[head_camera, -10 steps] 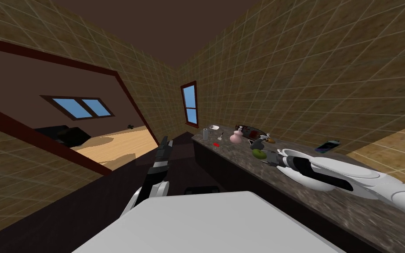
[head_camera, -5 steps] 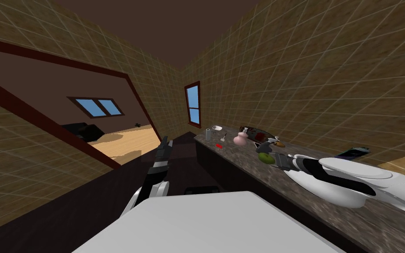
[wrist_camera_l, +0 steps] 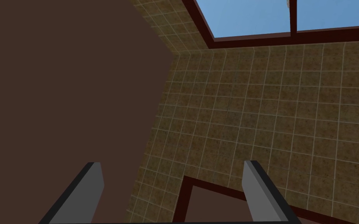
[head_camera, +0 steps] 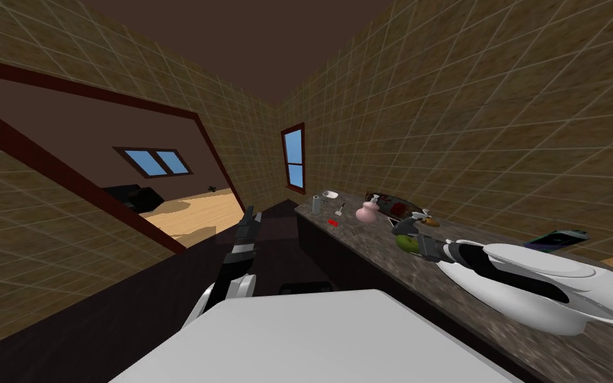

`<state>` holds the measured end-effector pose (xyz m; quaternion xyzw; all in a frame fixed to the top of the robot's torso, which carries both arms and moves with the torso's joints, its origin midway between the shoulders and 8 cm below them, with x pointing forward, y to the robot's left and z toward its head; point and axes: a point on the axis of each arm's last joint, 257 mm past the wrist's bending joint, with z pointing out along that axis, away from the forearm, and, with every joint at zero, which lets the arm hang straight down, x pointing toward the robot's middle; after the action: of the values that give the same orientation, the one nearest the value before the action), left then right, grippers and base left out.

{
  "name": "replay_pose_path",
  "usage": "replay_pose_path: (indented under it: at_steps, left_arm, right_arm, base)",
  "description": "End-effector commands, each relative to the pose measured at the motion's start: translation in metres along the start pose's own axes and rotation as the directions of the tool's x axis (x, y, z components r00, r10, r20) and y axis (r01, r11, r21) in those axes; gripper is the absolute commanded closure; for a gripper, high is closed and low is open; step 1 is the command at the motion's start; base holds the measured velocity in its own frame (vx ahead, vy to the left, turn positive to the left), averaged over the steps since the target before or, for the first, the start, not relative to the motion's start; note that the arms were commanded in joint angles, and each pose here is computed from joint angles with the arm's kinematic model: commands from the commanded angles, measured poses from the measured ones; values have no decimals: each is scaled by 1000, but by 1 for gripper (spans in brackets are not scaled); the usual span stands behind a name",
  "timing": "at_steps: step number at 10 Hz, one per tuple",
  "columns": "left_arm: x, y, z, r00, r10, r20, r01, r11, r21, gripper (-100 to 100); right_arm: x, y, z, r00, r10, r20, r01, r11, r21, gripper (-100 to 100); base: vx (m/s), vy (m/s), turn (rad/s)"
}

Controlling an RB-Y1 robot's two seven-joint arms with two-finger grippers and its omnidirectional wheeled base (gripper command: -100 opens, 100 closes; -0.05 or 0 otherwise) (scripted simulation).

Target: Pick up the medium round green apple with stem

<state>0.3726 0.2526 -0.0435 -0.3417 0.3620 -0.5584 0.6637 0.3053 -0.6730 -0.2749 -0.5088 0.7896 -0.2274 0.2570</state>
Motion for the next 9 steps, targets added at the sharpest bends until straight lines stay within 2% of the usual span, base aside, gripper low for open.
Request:
replay_pose_path:
  at_steps: [1, 5, 6, 7, 8, 9]
  left_arm:
    - [0, 0, 0, 1000, 0, 0, 0, 1000, 0, 0]
    - [0, 0, 0, 1000, 0, 0, 0, 1000, 0, 0]
    - [0, 0, 0, 1000, 0, 0, 0, 1000, 0, 0]
    - [0, 0, 0, 1000, 0, 0, 0, 1000, 0, 0]
    - [0, 0, 0, 1000, 0, 0, 0, 1000, 0, 0]
    - [0, 0, 0, 1000, 0, 0, 0, 1000, 0, 0]
  right_arm:
    - [0, 0, 0, 1000, 0, 0, 0, 1000, 0, 100]
    - [0, 0, 0, 1000, 1, 0, -1, 1000, 0, 100]
    - [0, 0, 0, 1000, 1, 0, -1, 1000, 0, 0]
    - [-6, -14, -5, 1000, -11, 11, 11, 1000, -1, 100]
    - [-4, -7, -2, 1000, -7, 6, 7, 1000, 1, 100]
    - [-5, -8, -3, 1000, -7, 7, 7, 1000, 1, 0]
  base:
    - [2, 0, -10]
    - [0, 0, 0]
    - [0, 0, 0]
    - [-58, 8, -132]
    - [-36, 5, -41]
    - [-5, 1, 2]
